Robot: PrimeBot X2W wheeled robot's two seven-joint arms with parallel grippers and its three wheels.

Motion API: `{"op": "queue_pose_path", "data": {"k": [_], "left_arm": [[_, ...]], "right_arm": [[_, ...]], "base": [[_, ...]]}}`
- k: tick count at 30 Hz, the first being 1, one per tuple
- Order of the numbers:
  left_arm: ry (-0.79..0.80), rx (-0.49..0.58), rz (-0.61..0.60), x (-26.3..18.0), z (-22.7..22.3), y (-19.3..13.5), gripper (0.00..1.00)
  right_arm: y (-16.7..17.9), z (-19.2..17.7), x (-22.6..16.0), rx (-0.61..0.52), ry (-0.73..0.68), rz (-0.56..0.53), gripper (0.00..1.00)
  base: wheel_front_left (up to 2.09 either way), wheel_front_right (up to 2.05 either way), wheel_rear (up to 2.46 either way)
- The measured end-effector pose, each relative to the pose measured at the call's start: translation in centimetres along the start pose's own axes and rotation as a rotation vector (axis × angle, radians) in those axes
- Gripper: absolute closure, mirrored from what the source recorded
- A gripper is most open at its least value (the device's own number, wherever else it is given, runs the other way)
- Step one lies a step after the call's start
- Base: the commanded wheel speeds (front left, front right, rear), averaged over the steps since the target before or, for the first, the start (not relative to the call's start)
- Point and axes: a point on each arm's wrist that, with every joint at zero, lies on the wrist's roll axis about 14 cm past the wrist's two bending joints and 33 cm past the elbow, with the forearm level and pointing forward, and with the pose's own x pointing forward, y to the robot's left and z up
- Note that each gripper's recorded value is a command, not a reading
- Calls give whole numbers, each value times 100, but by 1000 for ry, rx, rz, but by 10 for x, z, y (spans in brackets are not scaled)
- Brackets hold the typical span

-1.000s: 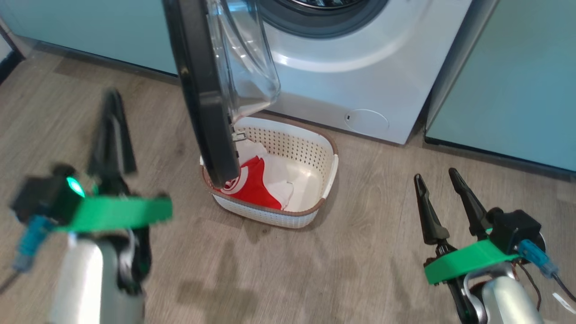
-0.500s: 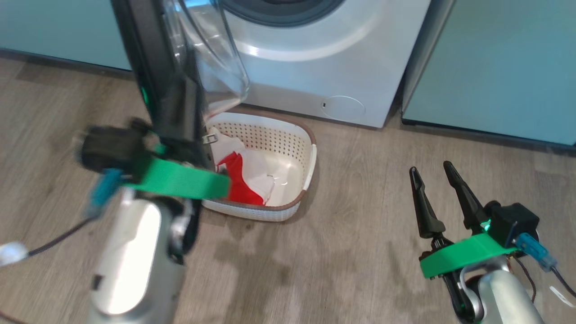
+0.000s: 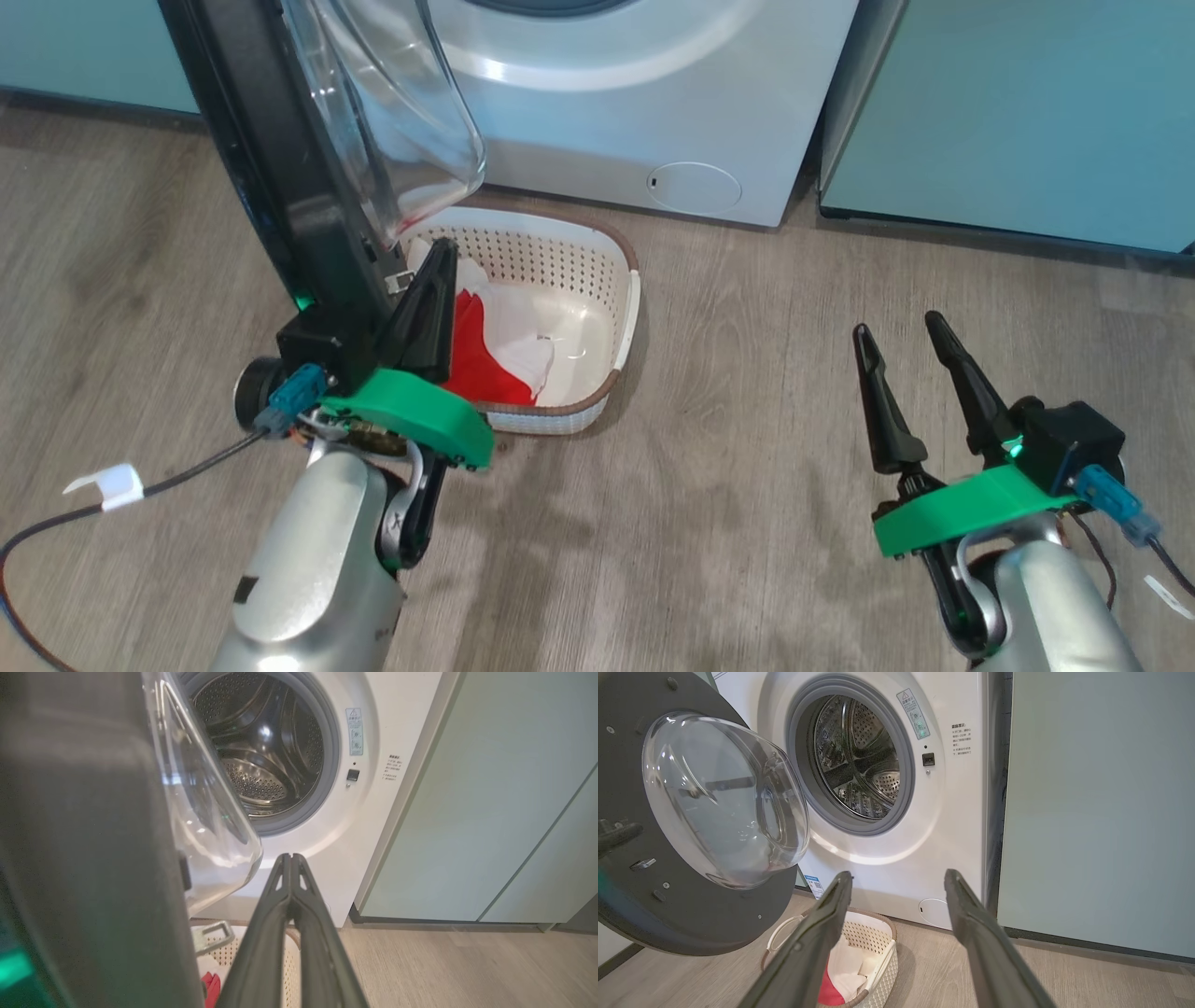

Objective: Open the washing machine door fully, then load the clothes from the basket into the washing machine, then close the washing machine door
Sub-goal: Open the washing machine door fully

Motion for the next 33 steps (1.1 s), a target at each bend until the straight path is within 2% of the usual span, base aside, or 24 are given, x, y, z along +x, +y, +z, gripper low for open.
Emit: {"op": "queue_pose_path", "data": {"k": [9,19,28,33], "left_arm": [[26,5,80,-6,-7,26,100],[10,12,173,-25,4,57,100],[-13,35,313,-49,16,104,100],[5,74,387,-58,13,133,100]], "right_arm": [[3,-5,5,6,11,9,0],[28,-7,14,13,15,82,0],[60,-20,26,11,44,177,0],[66,-34,33,16,72,200,0]], "base": [[0,0,0],[0,0,0],[0,0,0],[0,0,0]]}}
